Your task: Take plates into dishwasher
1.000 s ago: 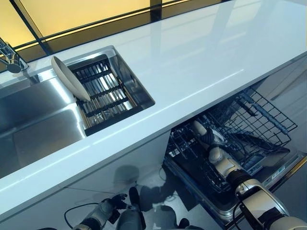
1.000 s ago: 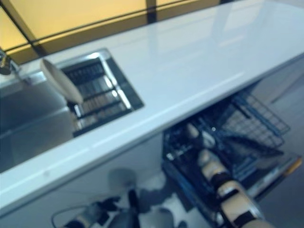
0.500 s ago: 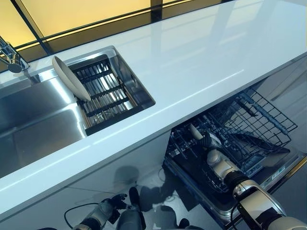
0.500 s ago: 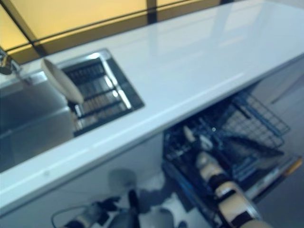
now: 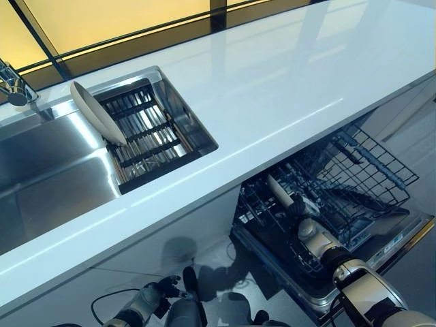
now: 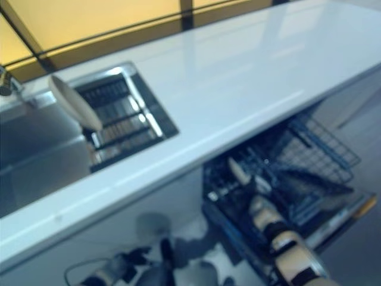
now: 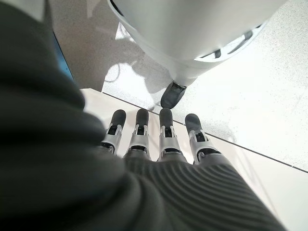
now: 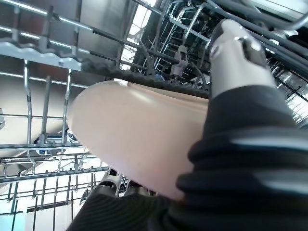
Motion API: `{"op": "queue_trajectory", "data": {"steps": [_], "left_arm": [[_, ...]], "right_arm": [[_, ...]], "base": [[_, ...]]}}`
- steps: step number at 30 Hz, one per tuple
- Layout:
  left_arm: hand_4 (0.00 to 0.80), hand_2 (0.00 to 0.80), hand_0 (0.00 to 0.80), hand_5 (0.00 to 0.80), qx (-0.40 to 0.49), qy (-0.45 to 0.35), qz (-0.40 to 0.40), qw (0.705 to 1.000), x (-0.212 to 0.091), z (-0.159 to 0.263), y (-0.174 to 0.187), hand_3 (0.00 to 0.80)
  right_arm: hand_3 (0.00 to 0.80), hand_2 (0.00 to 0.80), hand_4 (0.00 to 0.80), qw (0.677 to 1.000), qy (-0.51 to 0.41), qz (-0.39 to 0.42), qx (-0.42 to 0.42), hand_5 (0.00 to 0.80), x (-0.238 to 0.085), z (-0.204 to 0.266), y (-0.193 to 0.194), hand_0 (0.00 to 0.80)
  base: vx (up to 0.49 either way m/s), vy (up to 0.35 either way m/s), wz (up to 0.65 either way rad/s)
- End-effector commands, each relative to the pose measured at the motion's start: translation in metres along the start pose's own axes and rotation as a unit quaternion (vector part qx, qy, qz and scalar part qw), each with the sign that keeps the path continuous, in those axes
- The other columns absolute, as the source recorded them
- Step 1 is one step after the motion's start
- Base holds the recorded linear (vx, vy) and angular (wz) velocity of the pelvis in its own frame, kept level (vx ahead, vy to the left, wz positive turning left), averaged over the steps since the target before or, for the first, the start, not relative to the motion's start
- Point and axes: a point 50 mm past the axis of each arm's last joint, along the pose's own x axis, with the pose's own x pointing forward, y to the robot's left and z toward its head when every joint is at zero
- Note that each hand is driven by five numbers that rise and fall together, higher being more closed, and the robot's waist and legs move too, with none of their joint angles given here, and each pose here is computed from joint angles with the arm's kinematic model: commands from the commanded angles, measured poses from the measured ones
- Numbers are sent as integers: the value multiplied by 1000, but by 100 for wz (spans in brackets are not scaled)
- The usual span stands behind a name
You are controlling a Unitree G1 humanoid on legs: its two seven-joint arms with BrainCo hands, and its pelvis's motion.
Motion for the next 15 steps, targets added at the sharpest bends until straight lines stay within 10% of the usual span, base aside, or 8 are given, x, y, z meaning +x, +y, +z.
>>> {"op": "queue_trajectory", "data": {"steps": [1,15], "left_arm": [[0,0,0,0,41,-27,15,999,4,27,13,0],[0,0,0,0,-1,-17,43,999,0,10,19,0]], "right_arm": [[0,0,0,1000,-16,-1,-6,0,5,12,-6,0],[0,0,0,981,-121,-98,114,0,-22,27,-39,0]], "base": [[0,0,0],[0,0,0]]}}
